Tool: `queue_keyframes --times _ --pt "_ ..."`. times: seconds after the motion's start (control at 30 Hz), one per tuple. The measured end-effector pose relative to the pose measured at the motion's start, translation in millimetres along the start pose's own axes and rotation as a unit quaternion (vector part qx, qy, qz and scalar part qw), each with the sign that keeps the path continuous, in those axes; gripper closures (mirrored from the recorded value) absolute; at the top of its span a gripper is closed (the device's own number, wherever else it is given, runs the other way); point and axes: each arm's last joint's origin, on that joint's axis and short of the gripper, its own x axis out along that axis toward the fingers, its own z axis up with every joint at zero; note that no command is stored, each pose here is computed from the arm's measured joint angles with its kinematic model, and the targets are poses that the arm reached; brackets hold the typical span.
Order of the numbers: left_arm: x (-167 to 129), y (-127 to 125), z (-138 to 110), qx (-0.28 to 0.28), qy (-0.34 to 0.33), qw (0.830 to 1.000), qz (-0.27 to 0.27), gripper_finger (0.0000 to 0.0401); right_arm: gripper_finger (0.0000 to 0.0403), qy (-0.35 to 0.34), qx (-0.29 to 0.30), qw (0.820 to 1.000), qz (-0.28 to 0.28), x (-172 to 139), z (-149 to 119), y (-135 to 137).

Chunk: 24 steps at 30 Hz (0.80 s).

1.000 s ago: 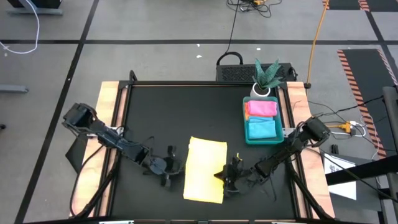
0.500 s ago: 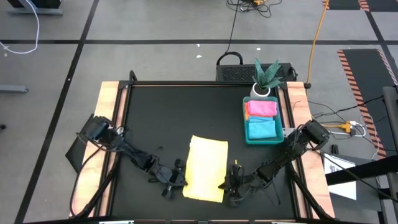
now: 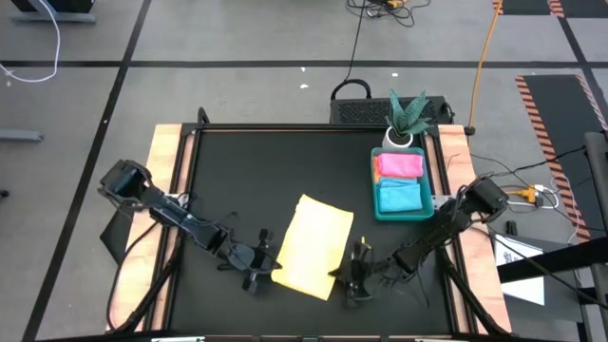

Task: Fold microfiber towels
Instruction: Fold the yellow microfiber cloth

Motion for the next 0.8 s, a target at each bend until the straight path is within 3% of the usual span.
queue_keyframes --times 0.17,0.4,0.63,0.8 --pt "12.6 0.4 -6.2 0.005 0.0 1.0 -0.008 0.0388 0.0403 -0.004 0.023 0.993 0.115 10.2 -3.8 13.1" --pt "36.9 2.9 -30.0 -0.025 0.041 0.999 -0.002 0.0395 0.0403 0.044 0.032 0.98 0.19 33.5 -32.7 15.3" --pt "40.0 2.0 -32.8 -0.033 0.05 0.998 -0.012 0.0387 0.0403 0.091 0.022 0.98 0.175 23.9 -34.1 15.1" --pt "37.3 2.0 -28.4 -0.035 0.034 0.999 -0.019 0.0397 0.0403 0.032 0.015 0.984 0.176 9.9 -11.1 20.0"
